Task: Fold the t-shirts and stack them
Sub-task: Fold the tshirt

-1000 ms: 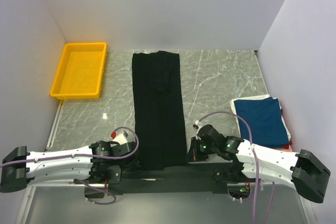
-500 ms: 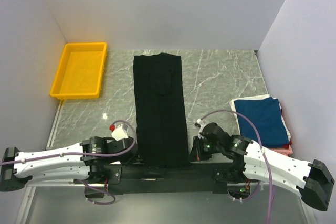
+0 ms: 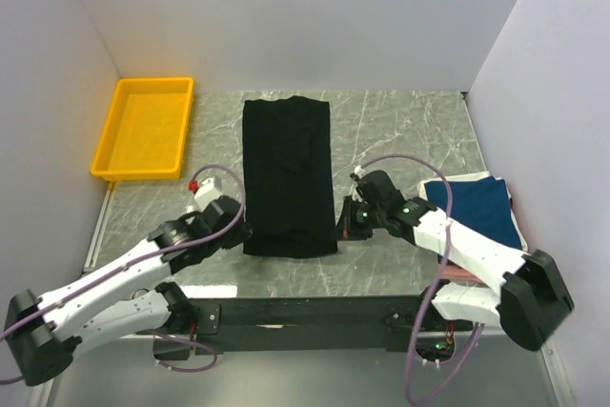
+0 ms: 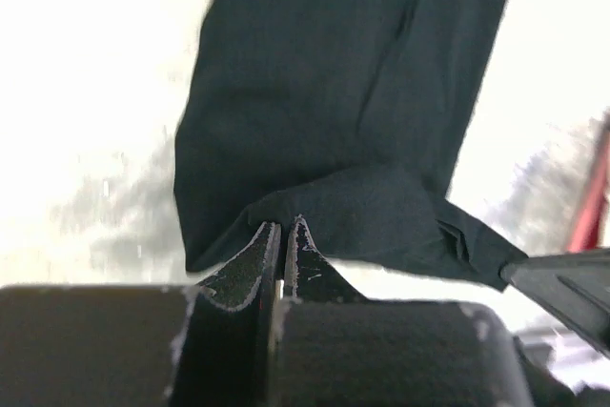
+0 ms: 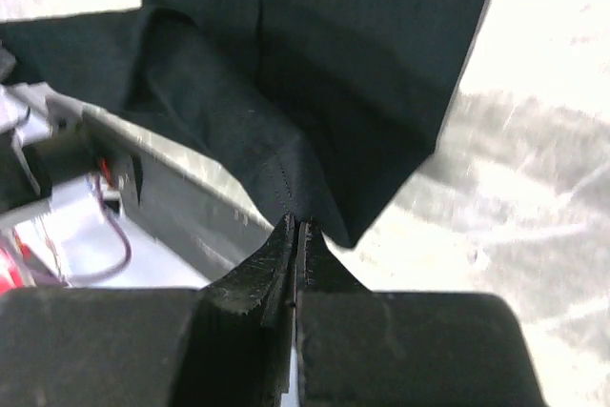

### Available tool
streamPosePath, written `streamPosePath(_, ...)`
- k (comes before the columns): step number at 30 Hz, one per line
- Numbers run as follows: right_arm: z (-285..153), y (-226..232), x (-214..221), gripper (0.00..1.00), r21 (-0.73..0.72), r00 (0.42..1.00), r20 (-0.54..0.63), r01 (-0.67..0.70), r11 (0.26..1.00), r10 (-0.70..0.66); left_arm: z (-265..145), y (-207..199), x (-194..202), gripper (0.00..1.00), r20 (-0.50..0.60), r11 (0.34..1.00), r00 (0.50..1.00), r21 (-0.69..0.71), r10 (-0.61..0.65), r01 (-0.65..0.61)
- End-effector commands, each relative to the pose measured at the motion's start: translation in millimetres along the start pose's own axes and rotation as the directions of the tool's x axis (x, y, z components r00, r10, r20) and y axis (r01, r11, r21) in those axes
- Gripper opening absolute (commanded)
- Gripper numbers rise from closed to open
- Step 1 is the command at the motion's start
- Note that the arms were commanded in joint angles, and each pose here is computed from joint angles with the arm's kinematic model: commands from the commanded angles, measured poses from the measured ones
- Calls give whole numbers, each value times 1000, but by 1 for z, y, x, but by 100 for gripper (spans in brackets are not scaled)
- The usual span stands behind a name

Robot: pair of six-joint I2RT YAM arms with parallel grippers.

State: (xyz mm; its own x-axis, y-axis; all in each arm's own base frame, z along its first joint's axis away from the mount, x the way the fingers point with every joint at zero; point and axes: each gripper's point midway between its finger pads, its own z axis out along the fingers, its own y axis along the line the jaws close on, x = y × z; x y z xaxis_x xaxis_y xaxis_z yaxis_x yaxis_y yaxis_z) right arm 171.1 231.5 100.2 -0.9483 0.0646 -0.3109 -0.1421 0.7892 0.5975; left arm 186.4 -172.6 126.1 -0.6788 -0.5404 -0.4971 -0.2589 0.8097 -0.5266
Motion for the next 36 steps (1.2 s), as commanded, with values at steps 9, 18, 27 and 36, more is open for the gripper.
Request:
streamPosePath(9, 36, -9, -107, 0, 79, 972, 224, -92, 993, 72, 55, -45, -68, 0, 124, 999, 992, 43, -35, 30)
streamPosePath(18, 56, -23, -149, 0, 74, 964, 239, -138, 988, 117, 96, -47, -97, 0, 106, 996, 991, 21, -86, 84)
streamPosePath(27, 61, -33, -194, 0, 32, 955, 245, -183, 983, 170, 136, -49, -118, 0, 71, 994, 994, -56, -87, 91)
streamPosePath(36, 75, -37, -227, 0, -36, 954, 216, -206, 978, 209, 171, -36, -138, 1, 68, 985, 993, -136, -99, 108)
